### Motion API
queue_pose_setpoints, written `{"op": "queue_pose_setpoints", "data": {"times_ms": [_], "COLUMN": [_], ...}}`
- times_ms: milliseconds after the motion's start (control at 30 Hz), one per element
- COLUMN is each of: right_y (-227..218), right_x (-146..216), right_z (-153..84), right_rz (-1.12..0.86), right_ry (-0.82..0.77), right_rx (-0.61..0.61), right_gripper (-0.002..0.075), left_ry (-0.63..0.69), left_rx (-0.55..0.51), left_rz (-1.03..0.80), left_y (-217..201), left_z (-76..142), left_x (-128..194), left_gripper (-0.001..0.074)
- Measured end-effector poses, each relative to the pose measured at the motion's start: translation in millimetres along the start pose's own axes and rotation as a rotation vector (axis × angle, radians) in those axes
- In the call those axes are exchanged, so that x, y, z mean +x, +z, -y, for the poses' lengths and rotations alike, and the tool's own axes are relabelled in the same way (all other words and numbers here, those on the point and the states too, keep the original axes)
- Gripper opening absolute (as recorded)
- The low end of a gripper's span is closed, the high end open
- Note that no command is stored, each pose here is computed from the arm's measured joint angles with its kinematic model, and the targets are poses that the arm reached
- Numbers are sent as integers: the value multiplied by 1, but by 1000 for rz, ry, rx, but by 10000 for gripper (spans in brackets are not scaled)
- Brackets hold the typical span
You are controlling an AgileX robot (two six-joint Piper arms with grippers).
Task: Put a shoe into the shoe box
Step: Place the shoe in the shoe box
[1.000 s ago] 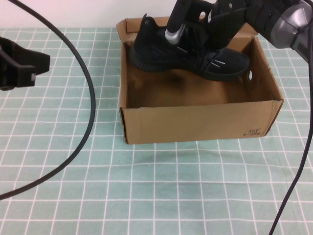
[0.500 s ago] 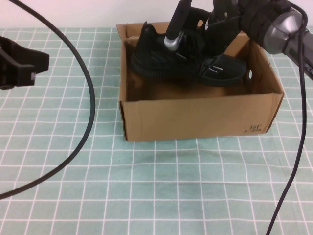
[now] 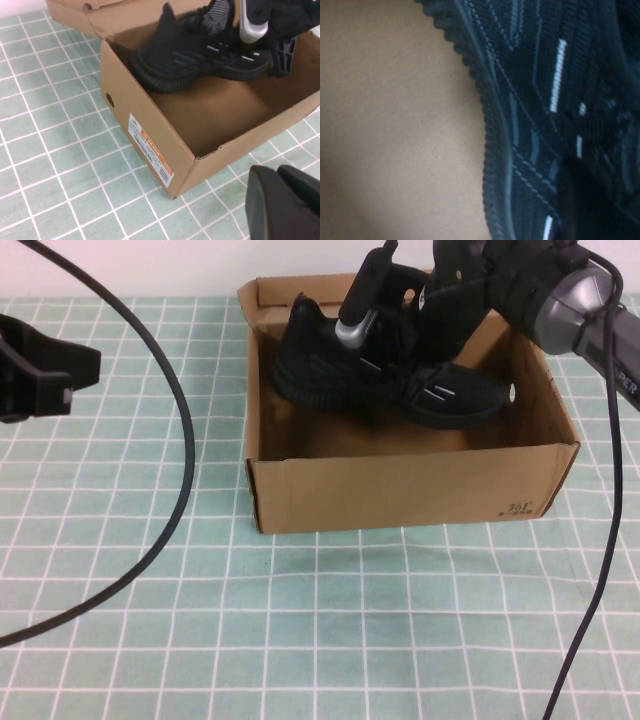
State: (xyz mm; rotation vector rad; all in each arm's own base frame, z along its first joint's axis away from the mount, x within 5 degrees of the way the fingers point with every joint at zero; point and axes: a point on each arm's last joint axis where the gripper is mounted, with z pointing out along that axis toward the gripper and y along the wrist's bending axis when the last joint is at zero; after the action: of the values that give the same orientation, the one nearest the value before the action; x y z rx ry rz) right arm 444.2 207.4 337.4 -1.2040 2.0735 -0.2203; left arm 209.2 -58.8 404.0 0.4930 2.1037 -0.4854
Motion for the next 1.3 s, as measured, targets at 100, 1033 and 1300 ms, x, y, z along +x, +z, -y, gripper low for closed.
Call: {"op": "queue_pose_setpoints", "data": {"times_ms": [100, 1033, 1300], "right_y": [-1, -316, -398], "right_x": [0, 30, 85], "right_z": [2, 36, 1], "right_rz": [-5, 357, 438], "right_ry": [21, 384, 359], "right_rx": [24, 320, 317], "right_gripper": [183, -8, -8], "left_ry": [0, 276, 448], "left_rx": [0, 90, 149], "left_rz": [0, 162, 296], "left_y": [0, -49, -89], "left_z": [0, 39, 74], "left_x": [0, 1, 44], "left_gripper": [-3, -4, -4]}}
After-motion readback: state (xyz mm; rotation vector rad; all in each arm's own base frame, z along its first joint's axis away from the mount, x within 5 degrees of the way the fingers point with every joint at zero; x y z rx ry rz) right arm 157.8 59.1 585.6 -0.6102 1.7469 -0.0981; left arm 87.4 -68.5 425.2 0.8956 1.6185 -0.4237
